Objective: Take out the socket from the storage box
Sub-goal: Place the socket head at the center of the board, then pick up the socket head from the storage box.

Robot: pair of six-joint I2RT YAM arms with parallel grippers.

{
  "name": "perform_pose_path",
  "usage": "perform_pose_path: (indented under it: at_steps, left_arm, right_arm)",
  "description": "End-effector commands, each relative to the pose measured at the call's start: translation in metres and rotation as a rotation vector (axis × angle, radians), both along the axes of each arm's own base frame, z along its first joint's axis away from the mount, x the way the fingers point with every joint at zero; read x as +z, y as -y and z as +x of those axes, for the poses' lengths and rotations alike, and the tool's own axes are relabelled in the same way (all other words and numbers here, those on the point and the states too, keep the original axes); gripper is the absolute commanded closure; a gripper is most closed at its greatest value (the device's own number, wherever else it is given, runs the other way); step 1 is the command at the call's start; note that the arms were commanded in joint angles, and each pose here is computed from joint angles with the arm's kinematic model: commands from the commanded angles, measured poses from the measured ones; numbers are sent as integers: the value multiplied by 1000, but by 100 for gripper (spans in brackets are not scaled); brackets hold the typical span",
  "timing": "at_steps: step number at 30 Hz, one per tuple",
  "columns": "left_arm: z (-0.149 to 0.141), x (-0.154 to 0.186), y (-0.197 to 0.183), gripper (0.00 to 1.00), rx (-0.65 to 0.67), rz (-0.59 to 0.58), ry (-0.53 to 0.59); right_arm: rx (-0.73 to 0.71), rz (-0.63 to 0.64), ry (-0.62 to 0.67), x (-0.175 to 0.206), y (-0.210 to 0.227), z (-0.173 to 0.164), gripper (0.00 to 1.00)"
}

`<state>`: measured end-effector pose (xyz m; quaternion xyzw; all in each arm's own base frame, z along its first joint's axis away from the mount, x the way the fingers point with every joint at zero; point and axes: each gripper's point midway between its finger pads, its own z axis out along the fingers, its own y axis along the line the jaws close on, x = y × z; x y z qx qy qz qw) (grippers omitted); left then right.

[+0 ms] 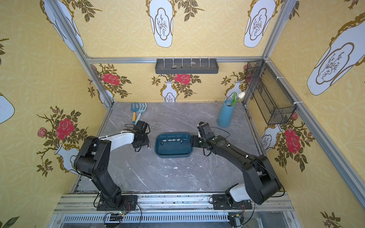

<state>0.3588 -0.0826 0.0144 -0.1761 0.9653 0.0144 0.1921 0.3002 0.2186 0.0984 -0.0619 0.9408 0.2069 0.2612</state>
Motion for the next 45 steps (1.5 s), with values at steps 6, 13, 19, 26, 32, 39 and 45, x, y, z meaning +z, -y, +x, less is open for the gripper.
perform_pose_path:
  at_steps: [6, 13, 19, 26, 32, 39, 45]
  left_arm:
    - [-3, 4, -2, 56, -11, 11, -6]
    - [-11, 26, 3, 50, -27, -30, -6]
    - [-24, 64, 0, 44, -73, -31, 29]
    - [-29, 119, 5, 33, -146, -78, 102]
    - [-34, 158, 2, 20, -170, -114, 209]
    - [-36, 177, -7, 10, -189, -99, 350]
    - [-39, 186, -8, 6, -191, -110, 416]
  right_arm:
    - [-3, 12, 26, 6, -4, 7, 30]
    - [7, 26, 36, 12, -9, 10, 30]
    - [13, 40, 44, 17, -13, 14, 30]
    - [22, 54, 37, 14, -26, 22, 30]
    - [68, 38, 36, 13, -52, 26, 30]
    - [94, 25, 40, 8, -80, 27, 30]
    - [59, -7, 5, -12, -93, 31, 34]
